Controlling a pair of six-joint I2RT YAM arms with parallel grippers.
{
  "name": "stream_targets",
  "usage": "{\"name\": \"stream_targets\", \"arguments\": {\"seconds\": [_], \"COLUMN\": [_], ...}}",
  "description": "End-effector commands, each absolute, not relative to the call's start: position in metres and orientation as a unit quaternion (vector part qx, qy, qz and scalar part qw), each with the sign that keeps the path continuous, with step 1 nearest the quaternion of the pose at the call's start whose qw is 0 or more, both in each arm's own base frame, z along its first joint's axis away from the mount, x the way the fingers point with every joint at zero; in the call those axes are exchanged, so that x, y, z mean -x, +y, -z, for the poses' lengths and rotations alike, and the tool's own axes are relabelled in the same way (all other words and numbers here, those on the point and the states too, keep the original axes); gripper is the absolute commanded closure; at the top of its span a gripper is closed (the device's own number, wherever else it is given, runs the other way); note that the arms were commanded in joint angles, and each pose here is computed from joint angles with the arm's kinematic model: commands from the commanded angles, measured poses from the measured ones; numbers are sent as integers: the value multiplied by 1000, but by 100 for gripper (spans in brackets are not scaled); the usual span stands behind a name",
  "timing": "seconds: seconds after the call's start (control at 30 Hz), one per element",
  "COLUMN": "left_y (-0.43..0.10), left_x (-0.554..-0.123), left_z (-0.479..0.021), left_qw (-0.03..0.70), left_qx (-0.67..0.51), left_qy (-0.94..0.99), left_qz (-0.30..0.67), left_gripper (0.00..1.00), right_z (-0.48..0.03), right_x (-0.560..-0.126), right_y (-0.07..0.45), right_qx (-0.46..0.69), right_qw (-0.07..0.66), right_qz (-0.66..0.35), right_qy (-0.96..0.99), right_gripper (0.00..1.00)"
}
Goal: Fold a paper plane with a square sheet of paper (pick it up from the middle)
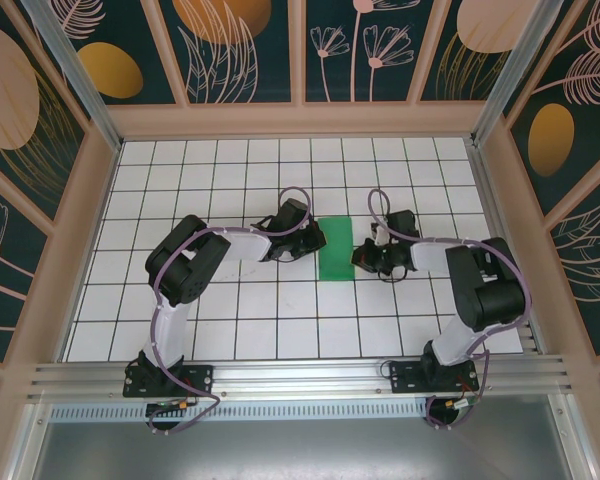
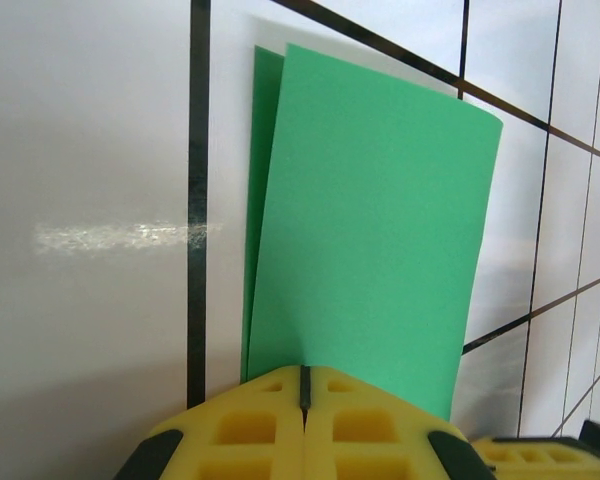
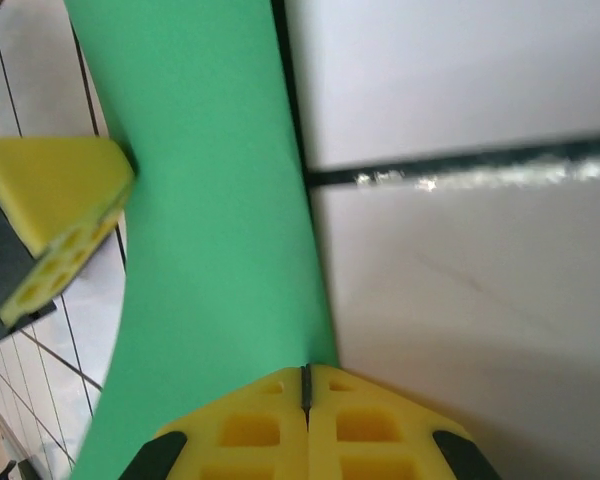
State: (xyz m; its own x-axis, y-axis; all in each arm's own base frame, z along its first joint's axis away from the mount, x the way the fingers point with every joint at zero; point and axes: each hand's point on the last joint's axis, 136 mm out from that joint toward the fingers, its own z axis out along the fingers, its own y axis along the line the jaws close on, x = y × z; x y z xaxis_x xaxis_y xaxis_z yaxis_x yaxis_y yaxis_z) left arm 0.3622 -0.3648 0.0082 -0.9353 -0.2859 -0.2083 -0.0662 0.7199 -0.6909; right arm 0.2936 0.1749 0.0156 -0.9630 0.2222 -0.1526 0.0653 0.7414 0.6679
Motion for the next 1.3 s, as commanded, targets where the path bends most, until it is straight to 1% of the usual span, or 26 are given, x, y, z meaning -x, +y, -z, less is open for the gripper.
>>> {"name": "stream_targets", "arguments": {"seconds": [0.0,0.1,0.23,0.33,0.53,0.8,1.0,1.13,1.27], "left_y": [-262,-263,-265,-264,-264,-264,-263,-265,-275], "left_x": [-285,-286,-287,-287,-287,-288,-289,-294,-308], "left_z": [104,104,102,102,102,101,99,94,78], "left_qw": [28,28,29,29,29,31,34,41,60], "left_qx": [147,147,143,144,142,141,141,135,119], "left_qy": [981,980,981,981,981,981,981,982,981], "left_qz": [127,129,131,130,129,128,127,129,140], "left_gripper": [100,100,100,100,100,100,100,100,100], "right_z": [7,-14,-52,-50,-18,5,12,12,5], "right_x": [-254,-267,-295,-300,-285,-244,-217,-215,-216], "right_y": [154,162,183,195,197,183,172,175,184], "right_qx": [-110,-97,-61,-50,-53,-49,-54,-58,-49], "right_qw": [51,78,125,117,79,35,17,17,26], "right_qz": [-304,-327,-355,-357,-341,-321,-308,-314,-317], "right_qy": [945,937,924,925,935,945,950,948,947], "right_gripper": [100,100,100,100,100,100,100,100,100]}}
